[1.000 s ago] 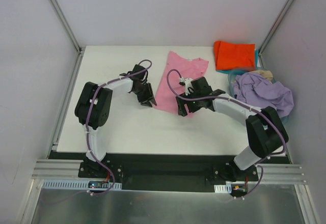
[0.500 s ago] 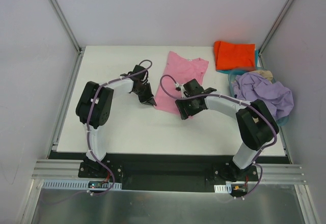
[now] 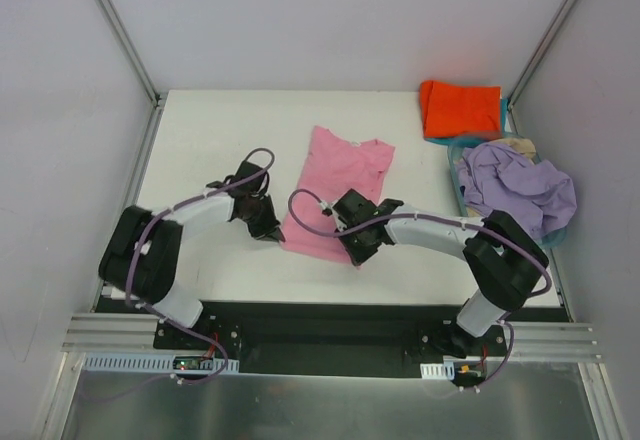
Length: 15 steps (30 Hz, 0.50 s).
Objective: Fold and stack the t-shirts
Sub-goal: Fold the tshirt
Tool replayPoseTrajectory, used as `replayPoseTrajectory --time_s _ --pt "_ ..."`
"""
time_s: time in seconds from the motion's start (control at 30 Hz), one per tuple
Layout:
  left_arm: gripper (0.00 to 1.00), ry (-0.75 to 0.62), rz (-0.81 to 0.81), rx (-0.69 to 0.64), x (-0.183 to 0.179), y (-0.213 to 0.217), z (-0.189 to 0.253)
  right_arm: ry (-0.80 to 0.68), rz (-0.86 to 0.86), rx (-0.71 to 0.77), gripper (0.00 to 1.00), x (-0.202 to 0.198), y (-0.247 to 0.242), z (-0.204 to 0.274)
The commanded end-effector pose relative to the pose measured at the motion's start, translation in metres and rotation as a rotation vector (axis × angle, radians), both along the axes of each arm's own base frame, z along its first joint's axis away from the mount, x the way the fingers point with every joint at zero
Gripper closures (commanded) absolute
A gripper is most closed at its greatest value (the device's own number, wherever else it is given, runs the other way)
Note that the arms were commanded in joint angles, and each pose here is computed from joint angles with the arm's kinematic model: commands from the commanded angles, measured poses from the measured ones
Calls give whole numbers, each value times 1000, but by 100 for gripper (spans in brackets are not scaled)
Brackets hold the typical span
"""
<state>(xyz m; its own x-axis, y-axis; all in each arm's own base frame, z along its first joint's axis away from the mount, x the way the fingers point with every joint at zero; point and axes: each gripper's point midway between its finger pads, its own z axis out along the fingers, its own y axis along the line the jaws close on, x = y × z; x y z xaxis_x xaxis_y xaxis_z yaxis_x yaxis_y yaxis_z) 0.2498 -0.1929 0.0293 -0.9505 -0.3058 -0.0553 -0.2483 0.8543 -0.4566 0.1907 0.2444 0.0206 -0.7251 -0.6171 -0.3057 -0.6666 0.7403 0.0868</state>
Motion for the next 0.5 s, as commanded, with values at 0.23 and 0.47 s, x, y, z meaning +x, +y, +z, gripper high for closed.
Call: replayPoseTrajectory --time_s 0.23,0.47 --pt "100 -344 126 -119 -49 32 103 230 252 435 99 -107 42 134" --pt "100 -488 154 -155 -24 28 162 197 152 523 99 -74 28 161"
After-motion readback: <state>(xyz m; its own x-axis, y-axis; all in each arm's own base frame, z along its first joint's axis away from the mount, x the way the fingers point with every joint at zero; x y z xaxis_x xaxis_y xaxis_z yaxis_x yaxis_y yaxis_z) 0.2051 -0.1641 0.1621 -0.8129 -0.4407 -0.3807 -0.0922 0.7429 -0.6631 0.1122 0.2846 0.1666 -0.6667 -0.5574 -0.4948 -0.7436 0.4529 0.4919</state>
